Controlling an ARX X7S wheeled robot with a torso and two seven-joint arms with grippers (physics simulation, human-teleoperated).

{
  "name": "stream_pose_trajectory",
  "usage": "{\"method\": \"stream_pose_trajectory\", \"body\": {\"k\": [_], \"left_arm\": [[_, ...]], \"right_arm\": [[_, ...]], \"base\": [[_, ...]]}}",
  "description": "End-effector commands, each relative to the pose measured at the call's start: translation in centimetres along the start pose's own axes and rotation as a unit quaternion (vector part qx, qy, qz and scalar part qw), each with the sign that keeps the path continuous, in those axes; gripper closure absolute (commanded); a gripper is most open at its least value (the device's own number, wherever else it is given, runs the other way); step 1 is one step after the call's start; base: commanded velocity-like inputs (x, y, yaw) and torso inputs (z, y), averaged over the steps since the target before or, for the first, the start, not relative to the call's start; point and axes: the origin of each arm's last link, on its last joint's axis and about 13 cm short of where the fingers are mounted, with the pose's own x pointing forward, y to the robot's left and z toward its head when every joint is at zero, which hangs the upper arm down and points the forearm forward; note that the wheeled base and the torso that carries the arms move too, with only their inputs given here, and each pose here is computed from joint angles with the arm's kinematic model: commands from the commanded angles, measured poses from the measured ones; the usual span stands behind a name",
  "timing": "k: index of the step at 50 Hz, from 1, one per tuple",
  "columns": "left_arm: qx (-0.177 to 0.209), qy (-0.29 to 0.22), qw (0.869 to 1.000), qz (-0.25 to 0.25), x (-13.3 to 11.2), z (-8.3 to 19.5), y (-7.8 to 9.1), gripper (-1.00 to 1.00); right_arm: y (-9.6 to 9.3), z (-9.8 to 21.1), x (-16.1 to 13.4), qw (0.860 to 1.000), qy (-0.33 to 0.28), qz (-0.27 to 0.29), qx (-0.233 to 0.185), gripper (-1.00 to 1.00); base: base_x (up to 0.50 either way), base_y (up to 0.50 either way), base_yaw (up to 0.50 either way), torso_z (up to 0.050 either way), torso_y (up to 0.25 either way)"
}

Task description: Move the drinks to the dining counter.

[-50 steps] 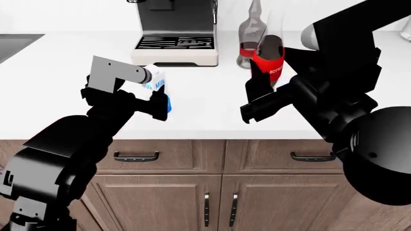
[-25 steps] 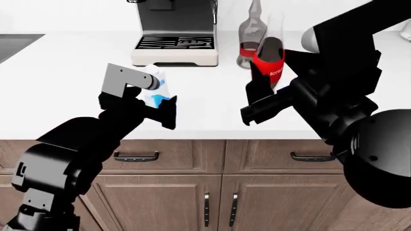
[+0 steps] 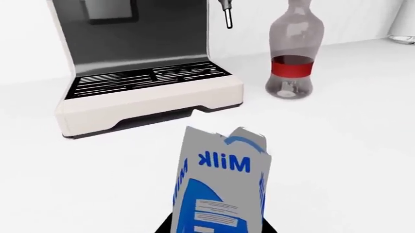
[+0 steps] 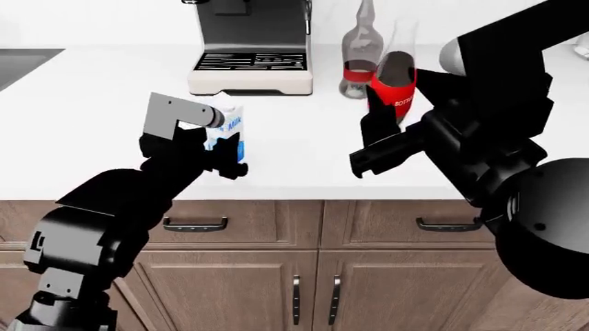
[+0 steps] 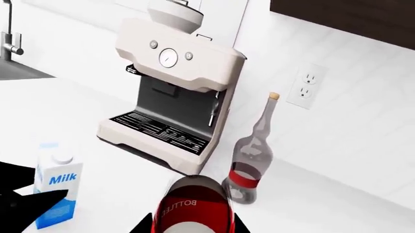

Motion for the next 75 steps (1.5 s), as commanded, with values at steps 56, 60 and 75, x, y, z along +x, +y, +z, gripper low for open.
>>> {"method": "stream_pose_trajectory", "body": {"k": [56,60,75], "left_arm": [[0.083,-0.155,0.984,0.031,-7.4,7.1,-4.4,1.0],[0.084,-0.155,0.984,0.032,-7.5,7.1,-4.4,1.0],[0.086,-0.152,0.984,0.028,-7.2,6.9,-4.6,1.0]], "right_arm": [[-0.7,-1.0,0.6,0.996,-0.015,-0.09,-0.018,1.0],[-0.8,-1.0,0.6,0.995,-0.014,-0.092,-0.017,1.0],[-0.8,-1.3,0.6,0.995,-0.012,-0.098,-0.018,1.0]], "base": [[-0.19,0.0,0.0,0.0,0.001],[-0.5,0.0,0.0,0.003,0.0],[-0.5,0.0,0.0,0.0,0.0]]}}
